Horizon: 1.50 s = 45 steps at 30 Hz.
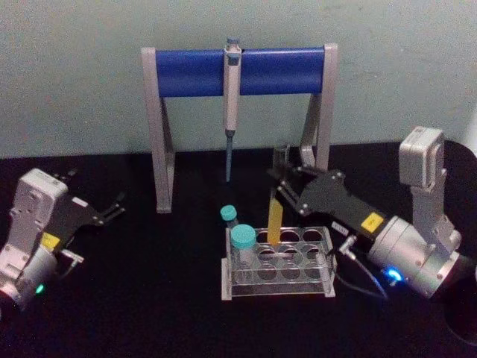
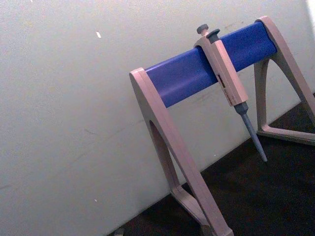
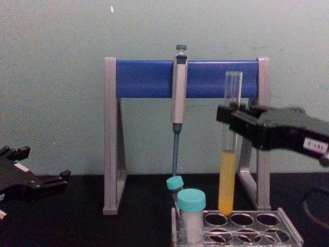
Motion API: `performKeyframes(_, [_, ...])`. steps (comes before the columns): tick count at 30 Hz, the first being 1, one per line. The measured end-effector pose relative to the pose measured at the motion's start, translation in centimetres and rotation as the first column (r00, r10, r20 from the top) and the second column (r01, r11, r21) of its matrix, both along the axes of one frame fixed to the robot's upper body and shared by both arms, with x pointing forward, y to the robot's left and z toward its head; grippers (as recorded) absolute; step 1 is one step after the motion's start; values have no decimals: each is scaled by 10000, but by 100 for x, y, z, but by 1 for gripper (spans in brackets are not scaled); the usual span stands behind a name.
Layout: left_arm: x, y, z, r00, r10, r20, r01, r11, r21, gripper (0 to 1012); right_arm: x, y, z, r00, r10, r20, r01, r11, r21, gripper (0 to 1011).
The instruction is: Pick up the test tube from the test tube rack, shake it, then place it back into the test tube rack.
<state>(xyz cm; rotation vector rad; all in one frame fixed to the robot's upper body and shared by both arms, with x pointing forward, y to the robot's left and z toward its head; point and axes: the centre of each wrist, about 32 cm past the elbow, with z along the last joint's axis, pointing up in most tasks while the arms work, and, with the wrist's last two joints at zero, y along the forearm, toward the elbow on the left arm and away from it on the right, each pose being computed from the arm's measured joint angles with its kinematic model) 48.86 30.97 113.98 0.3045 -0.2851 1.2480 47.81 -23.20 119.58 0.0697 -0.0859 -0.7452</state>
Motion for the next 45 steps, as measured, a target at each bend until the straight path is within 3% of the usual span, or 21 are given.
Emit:
performKeyframes(9, [0, 0, 0, 10000, 0, 0, 0, 10000, 0, 1001, 193, -46, 108, 9971, -553, 522, 554, 9985, -6, 233])
performKeyframes(15, [0, 0, 0, 10000, 0, 0, 0, 10000, 0, 1001, 342, -53, 111, 9950, -816, 571, 821, 9966, -62, 233])
performKeyframes(23, [0, 0, 0, 10000, 0, 1, 0, 10000, 0, 1001, 419, -35, 98, 9949, -858, 527, 862, 9963, -57, 233])
performKeyframes(33, [0, 0, 0, 10000, 0, 0, 0, 10000, 0, 1001, 399, -82, 122, 9933, -974, 625, 982, 9951, -101, 233])
performKeyframes(41, [0, 0, 0, 10000, 0, 0, 0, 10000, 0, 1001, 264, -196, 119, 9913, -1206, 536, 1223, 9921, -292, 233])
performKeyframes(45, [0, 0, 0, 10000, 0, -1, 0, 10000, 0, 1001, 128, -245, 110, 9921, -1185, 420, 1201, 9921, -372, 233])
